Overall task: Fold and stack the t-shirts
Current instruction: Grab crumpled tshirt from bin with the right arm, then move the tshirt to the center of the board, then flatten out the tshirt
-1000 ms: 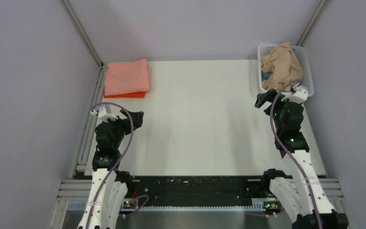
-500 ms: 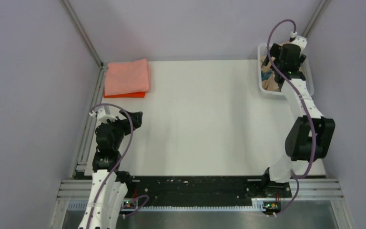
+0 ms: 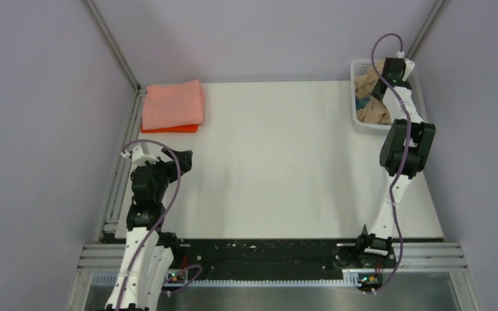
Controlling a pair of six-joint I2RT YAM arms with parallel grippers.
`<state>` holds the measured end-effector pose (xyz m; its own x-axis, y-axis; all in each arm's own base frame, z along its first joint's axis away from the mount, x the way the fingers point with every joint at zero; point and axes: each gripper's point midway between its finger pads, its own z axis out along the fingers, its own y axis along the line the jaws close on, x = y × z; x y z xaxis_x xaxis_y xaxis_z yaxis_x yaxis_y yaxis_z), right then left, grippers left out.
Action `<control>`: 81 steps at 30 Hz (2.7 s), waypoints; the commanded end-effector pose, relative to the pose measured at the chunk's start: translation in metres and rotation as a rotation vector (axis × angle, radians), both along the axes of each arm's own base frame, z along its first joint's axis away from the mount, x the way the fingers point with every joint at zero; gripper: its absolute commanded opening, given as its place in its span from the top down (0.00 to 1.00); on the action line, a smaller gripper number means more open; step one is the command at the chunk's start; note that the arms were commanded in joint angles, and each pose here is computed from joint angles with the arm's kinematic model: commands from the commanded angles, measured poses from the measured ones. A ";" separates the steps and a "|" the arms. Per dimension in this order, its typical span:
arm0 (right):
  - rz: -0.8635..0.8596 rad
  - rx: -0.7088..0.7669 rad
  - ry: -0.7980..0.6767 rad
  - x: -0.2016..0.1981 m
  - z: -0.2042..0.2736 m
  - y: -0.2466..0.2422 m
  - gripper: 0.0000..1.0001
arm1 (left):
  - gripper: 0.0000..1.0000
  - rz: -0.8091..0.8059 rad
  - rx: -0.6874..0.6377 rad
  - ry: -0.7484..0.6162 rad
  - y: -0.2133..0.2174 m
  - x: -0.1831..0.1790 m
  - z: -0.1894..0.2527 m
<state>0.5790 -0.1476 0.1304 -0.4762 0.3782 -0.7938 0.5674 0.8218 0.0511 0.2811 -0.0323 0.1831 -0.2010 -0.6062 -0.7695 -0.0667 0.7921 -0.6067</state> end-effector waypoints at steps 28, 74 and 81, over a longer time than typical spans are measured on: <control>0.860 -0.024 -0.958 -0.172 0.442 0.212 1.00 | 0.01 -0.043 -0.002 -0.099 -0.008 -0.010 0.028; 0.514 0.231 -0.322 -0.295 0.047 0.241 0.01 | 0.01 0.045 0.079 0.802 -0.038 -0.038 -0.149; 0.581 0.273 -0.315 -0.302 0.044 0.253 0.02 | 0.13 -0.005 0.135 0.866 -0.064 -0.025 -0.170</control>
<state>0.2742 0.0926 0.1561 -0.4484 0.3020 -0.8413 0.0192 0.9442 0.3287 0.2515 -0.0833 0.0275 -0.7314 -0.5349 -0.4230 -0.4603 0.8449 -0.2725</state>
